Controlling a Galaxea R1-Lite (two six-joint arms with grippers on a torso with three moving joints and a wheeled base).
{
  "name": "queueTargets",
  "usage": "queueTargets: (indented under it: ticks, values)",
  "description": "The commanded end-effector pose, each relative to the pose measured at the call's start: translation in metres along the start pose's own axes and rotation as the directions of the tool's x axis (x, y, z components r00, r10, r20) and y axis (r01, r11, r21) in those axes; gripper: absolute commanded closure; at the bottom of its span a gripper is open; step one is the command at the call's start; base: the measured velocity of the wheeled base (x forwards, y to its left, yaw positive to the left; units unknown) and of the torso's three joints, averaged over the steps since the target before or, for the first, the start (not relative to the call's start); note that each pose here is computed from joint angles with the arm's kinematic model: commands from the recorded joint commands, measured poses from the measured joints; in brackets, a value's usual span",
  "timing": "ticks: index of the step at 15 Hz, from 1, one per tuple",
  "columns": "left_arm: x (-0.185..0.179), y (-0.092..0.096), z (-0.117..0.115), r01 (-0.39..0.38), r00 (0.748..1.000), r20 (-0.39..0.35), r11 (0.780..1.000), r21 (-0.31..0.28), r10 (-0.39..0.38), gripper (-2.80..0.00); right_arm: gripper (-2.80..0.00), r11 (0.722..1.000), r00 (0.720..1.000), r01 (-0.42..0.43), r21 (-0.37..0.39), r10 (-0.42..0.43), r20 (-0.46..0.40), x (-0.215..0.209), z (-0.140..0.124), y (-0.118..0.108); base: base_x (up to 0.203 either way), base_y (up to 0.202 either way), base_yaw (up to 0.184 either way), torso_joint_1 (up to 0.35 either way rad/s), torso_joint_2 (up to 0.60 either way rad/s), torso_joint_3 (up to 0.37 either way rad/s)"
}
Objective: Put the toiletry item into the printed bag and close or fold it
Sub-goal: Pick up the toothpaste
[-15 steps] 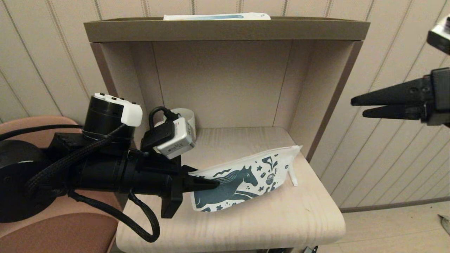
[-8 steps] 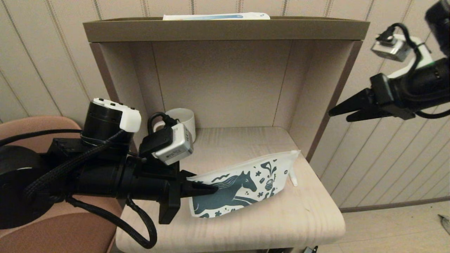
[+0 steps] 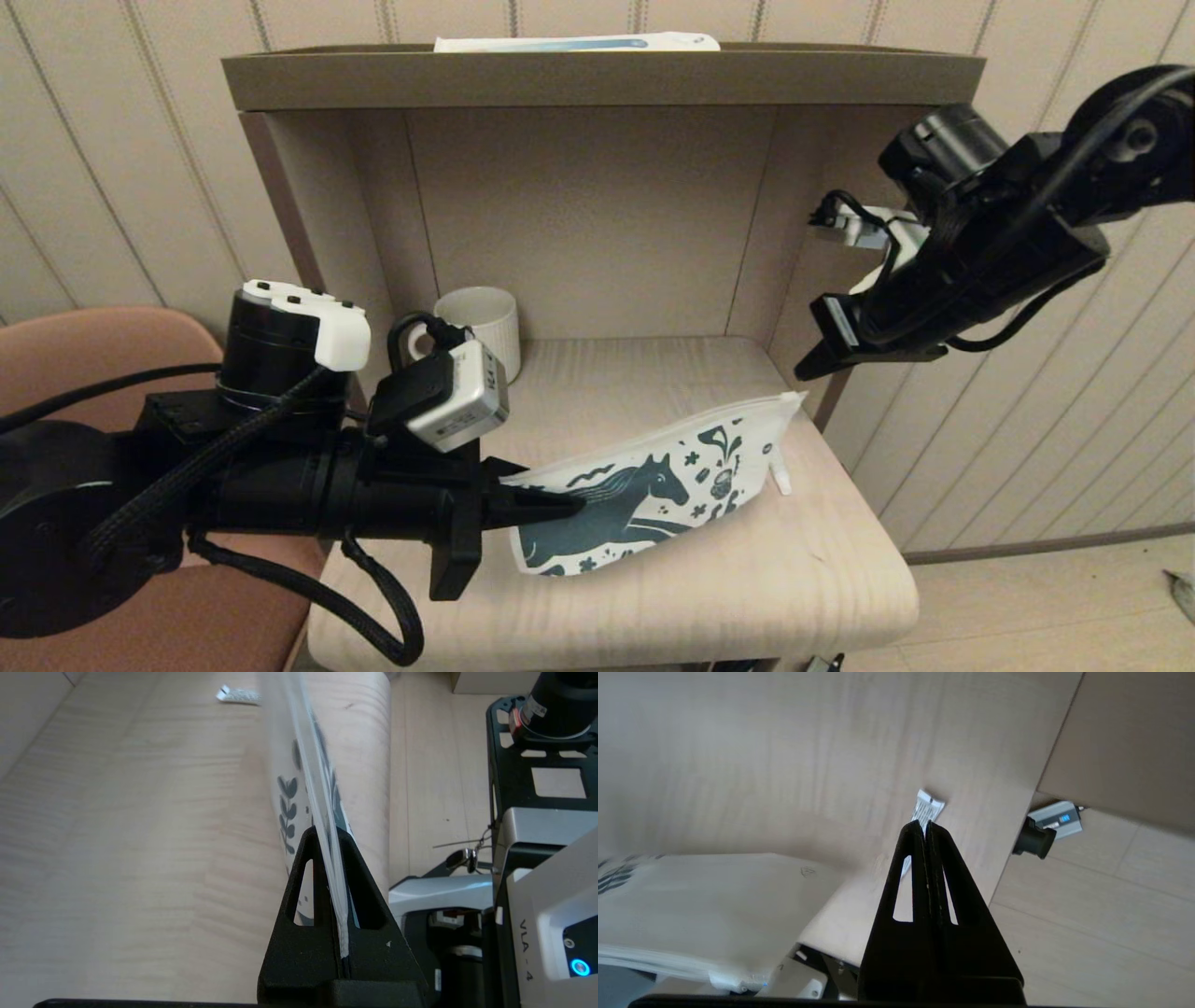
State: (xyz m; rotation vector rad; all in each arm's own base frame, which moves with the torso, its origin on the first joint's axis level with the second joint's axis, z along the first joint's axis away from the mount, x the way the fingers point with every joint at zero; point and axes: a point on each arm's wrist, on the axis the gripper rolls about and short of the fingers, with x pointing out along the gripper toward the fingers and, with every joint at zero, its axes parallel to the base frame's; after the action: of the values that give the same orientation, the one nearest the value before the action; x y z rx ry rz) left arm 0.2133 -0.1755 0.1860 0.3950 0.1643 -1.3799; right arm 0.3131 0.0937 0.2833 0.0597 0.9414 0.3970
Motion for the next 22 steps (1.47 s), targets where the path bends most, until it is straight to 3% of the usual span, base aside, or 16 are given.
queueTargets:
  ticks: [1, 10, 13, 22]
  values:
    - [0.000, 0.000, 0.000, 0.003, 1.000, 0.002, 1.000, 0.003, -0.003, 0.00, -2.80, 1.000, 0.999, 0.010, 0.001, -0.010, -0.033, 0.013, 0.000, -0.002, 0.000, 0.000, 0.000, 0.000, 0.00, 0.000]
    - [-0.005, 0.003, 0.002, -0.018, 1.000, 0.010, 1.000, 0.010, 0.018, 0.00, -2.80, 1.000, 0.995, 0.012, -0.003, -0.012, -0.104, 0.030, -0.003, 0.002, 0.000, 0.000, 0.000, 0.000, 0.00, 0.000]
    - [-0.011, 0.000, 0.005, -0.024, 1.000, 0.015, 0.999, 0.026, 0.024, 0.00, -2.80, 0.997, 0.989, 0.072, -0.024, -0.074, -0.124, 0.039, -0.005, 0.005, 0.000, 0.000, 0.000, 0.000, 0.00, 0.000]
    - [-0.016, 0.000, 0.008, -0.040, 0.999, 0.027, 0.998, 0.037, 0.039, 0.00, -2.80, 0.989, 0.979, 0.134, -0.054, -0.141, -0.147, 0.052, -0.007, 0.011, 0.000, 0.000, 0.000, 0.000, 0.00, 0.000]
